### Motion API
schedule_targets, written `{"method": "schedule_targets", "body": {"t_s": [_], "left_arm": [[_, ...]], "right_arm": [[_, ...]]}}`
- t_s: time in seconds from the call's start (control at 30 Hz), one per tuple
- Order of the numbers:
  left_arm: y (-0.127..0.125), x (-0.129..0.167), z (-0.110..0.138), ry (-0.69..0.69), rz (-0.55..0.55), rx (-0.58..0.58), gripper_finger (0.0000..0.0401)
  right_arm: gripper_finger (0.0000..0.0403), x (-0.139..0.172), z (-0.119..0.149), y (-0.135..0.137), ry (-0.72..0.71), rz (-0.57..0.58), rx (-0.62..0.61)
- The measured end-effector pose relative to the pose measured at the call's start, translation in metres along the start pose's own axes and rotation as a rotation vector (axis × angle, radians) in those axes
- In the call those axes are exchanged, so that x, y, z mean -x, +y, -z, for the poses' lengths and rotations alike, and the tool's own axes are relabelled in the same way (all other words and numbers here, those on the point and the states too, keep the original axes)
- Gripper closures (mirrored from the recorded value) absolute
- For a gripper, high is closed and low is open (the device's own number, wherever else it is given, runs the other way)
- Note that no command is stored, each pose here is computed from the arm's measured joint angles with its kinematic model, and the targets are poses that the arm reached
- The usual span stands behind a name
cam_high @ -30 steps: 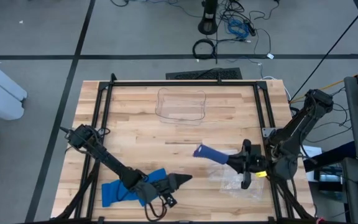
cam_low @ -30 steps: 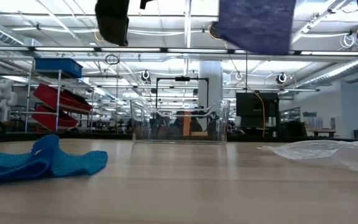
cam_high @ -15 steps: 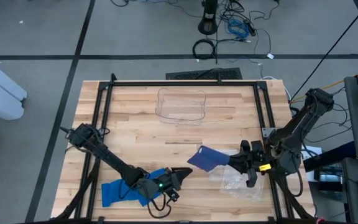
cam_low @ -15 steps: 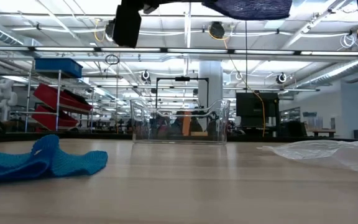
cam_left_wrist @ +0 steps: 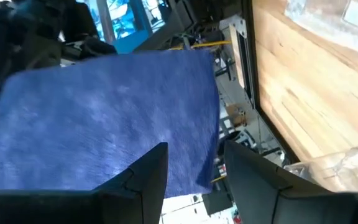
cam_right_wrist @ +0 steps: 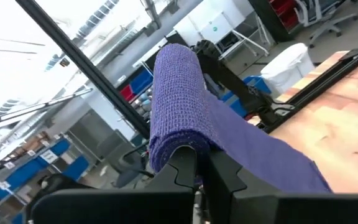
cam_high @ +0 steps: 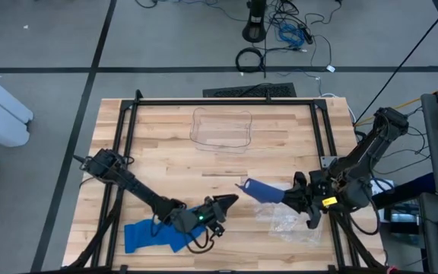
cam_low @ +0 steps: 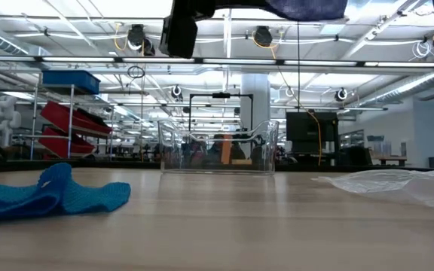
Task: Roll bandage
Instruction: Roll the purple bandage
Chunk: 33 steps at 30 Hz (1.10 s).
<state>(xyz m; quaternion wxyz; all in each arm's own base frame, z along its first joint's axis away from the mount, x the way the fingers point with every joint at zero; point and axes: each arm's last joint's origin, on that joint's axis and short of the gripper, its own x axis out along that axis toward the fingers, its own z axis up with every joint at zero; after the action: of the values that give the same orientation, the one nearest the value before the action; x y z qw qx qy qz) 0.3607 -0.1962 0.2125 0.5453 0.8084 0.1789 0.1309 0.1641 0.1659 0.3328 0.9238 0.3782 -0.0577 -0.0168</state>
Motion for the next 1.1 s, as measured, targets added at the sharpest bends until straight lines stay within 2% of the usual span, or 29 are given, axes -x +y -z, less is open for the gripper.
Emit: {"method": "schedule_targets", "body": {"t_s": [0.2,0.4,0.57,0.73,0.9,1.03,1.1], "left_arm": [[0.000,-0.008,0.006,0.026,-0.003,0.016,0.0237],[0.008,-0.008,0.011,0.046,-0.067,0.052,0.0237],[0.013,-0.004,0.008,-0.003,-0.116,0.041,0.0237],[0.015,-0.002,0.006,-0.064,-0.155,0.035,0.0237],[0.016,-0.001,0.004,-0.107,-0.191,-0.058,0.0237],[0.019,0.007,-0.002,-0.157,-0.220,-0.052,0.0237],[0.020,0.012,-0.005,-0.176,-0.221,-0.003,0.0237]], "right_arm": [[0.0399,0.003,-0.002,0.007,0.030,-0.097,-0.101],[0.0399,0.004,-0.001,0.009,0.042,-0.120,-0.108],[0.0399,0.004,-0.002,0.009,0.036,-0.126,-0.114],[0.0399,0.004,-0.003,0.010,0.027,-0.132,-0.099],[0.0399,0.004,-0.003,0.010,0.026,-0.132,-0.080],[0.0399,0.004,-0.003,0.010,0.026,-0.131,-0.046],[0.0399,0.004,-0.002,0.009,0.033,-0.124,-0.013]]}}
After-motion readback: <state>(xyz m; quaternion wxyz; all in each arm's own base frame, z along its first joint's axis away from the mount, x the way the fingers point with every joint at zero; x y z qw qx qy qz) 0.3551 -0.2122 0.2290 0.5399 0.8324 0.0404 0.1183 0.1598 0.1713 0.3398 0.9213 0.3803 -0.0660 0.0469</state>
